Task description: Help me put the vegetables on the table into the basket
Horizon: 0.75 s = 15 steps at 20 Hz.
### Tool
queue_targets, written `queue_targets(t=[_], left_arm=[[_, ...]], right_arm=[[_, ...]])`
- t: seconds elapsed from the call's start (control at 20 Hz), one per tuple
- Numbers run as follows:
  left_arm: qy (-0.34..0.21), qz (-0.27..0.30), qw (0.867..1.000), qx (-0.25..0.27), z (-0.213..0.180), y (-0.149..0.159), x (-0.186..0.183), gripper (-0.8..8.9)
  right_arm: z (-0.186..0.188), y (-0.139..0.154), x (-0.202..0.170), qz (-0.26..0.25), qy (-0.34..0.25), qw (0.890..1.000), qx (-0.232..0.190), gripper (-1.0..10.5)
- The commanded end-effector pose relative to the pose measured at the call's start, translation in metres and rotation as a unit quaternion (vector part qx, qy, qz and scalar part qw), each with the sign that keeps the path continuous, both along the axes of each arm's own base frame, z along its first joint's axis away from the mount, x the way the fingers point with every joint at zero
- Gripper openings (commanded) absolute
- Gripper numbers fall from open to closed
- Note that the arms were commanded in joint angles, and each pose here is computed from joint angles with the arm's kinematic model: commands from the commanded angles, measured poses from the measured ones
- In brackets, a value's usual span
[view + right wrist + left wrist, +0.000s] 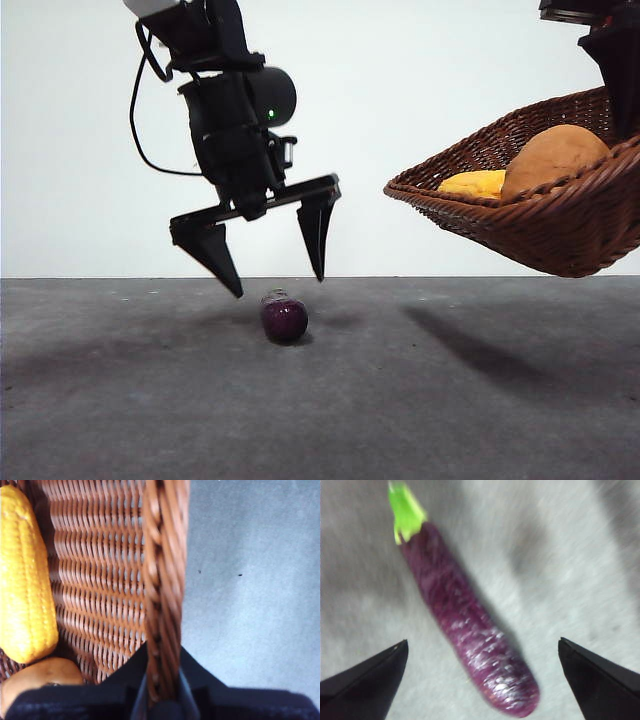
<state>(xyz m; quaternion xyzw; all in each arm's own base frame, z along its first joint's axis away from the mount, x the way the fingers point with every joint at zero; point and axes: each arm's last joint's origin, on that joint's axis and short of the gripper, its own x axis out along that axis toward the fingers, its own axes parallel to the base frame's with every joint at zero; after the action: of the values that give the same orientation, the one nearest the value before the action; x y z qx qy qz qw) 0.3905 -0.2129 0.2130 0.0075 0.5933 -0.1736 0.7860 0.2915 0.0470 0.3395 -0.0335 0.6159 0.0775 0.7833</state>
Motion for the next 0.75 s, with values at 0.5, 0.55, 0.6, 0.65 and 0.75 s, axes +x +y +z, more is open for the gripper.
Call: queue_targets(t=[0.5, 0.55, 0.6, 0.65, 0.75], left_arm=[[0.027, -0.003, 0.999, 0.036, -0.029, -0.003, 0.004, 4.96], [0.027, -0.001, 0.999, 0.035, -0.029, -0.004, 0.004, 4.81], [0.031, -0.003, 0.999, 0.029, -0.030, -0.004, 0.003, 4.61], [0.035, -0.003, 0.999, 0.023, -0.031, -0.005, 0.004, 4.61], [0.038, -0.002, 0.999, 0.024, -0.033, -0.006, 0.003, 4.61]], right_arm=[[-0.002, 0.000, -0.002, 0.006, 0.012, 1.000, 0.001, -0.1], [-0.002, 0.000, -0.002, 0.006, 0.012, 1.000, 0.001, -0.1], [-0.002, 0.000, -0.002, 0.006, 0.012, 1.000, 0.001, -0.1], [-0.002, 0.000, -0.002, 0.006, 0.012, 1.000, 0.001, -0.1], [-0.002, 0.000, -0.002, 0.006, 0.012, 1.000, 0.001, -0.1]])
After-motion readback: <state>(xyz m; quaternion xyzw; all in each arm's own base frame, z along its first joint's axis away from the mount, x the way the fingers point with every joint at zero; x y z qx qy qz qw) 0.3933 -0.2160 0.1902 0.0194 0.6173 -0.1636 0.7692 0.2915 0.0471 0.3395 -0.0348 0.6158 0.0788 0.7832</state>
